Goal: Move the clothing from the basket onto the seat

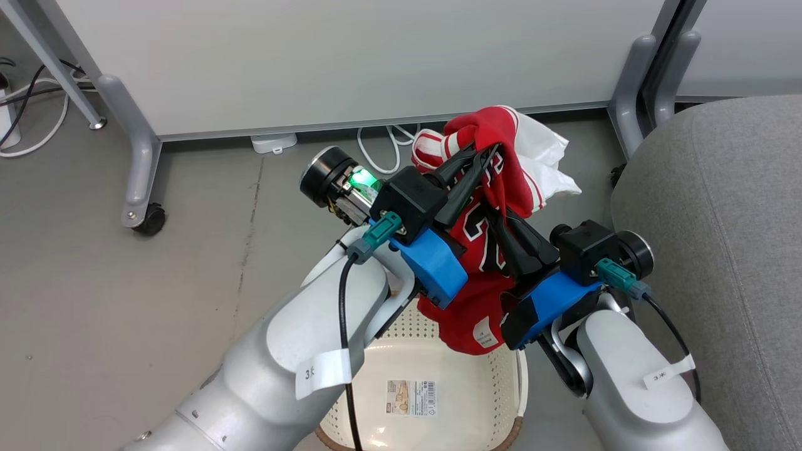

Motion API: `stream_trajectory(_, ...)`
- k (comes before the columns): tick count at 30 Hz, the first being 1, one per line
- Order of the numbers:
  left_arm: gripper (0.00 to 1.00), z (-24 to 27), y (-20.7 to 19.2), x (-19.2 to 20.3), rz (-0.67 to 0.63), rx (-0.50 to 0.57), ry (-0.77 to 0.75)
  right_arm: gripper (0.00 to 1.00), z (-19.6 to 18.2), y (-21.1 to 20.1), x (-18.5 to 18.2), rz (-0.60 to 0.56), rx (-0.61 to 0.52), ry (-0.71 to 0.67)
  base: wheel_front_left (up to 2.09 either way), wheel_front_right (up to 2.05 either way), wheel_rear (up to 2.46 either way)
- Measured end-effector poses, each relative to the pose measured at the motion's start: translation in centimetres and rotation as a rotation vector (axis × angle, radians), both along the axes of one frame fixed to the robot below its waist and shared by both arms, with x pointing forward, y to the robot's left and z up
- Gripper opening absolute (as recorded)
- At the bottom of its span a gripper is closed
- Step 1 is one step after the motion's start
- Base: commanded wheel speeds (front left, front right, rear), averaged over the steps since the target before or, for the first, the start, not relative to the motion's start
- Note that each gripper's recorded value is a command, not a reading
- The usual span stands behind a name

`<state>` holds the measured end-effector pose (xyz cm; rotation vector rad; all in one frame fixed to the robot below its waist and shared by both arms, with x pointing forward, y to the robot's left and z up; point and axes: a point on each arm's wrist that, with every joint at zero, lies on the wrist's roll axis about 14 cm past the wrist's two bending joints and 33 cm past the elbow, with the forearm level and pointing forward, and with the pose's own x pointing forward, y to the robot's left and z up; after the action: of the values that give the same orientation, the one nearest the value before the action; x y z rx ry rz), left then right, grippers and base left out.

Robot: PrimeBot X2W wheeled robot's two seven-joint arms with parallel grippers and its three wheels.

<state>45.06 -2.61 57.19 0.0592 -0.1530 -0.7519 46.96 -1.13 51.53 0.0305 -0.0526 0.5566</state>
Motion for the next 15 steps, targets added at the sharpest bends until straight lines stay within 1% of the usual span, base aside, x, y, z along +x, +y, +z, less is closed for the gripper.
stream_trajectory(9,0.00,-0.16,-0.20,-0.03,-0.003,0.004,0.003,0.00,0.12,-0.26,-0.02,-0.007,0.004,-0.002,0.00,0.00,0.00)
stream_trajectory(10,0.61,-0.31,-0.18,0.00,-0.002,0.005,0.008,0.00,0.13,-0.29,-0.02,-0.008,0.004,-0.002,0.00,0.00,0.00)
stream_trajectory(11,1.00,-0.44,-0.17,0.01,-0.002,0.009,0.010,0.00,0.13,-0.31,-0.01,-0.008,0.004,-0.002,0.00,0.00,0.00)
stream_trajectory(15,1.00,-0.40,-0.21,0.04,0.001,0.008,0.008,0.00,0.21,-0.38,0.02,-0.011,0.006,-0.005,0.00,0.00,0.00)
